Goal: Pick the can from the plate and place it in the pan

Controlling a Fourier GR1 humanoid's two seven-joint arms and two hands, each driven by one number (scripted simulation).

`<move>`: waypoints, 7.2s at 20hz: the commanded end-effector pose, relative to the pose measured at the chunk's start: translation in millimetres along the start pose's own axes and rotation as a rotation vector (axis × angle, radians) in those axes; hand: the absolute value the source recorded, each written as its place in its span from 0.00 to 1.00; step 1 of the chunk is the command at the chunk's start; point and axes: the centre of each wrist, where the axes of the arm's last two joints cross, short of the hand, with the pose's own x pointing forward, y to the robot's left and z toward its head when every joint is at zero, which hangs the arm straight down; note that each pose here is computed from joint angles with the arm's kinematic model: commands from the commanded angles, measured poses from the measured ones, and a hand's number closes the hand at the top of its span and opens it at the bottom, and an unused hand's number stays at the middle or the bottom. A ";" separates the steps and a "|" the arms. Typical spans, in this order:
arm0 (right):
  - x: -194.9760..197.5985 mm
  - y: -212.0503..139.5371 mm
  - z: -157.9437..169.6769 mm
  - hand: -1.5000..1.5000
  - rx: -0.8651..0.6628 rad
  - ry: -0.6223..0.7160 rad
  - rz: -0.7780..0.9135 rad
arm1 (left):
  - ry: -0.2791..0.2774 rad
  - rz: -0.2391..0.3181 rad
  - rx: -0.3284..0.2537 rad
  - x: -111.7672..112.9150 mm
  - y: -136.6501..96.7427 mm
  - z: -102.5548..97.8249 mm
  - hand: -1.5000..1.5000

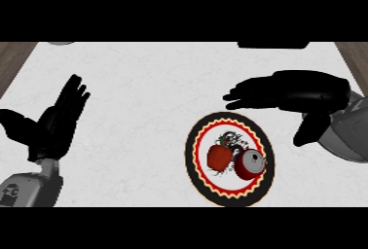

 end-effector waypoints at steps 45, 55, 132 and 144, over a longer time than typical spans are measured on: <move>36.8 86.6 -56.7 0.00 0.356 0.138 0.342 | -0.003 0.002 0.022 -3.3 15.9 11.9 0.50; 51.9 137.2 -85.5 0.00 0.360 0.127 0.308 | 0.002 0.002 0.008 -4.7 10.5 5.7 0.50; -102.7 165.8 179.7 1.00 -0.763 0.777 0.022 | -0.004 0.009 0.008 -8.5 -7.8 -7.4 0.50; -122.4 177.3 196.1 0.00 -0.657 0.958 -0.282 | -0.012 0.009 -0.009 3.0 -7.7 -15.8 0.50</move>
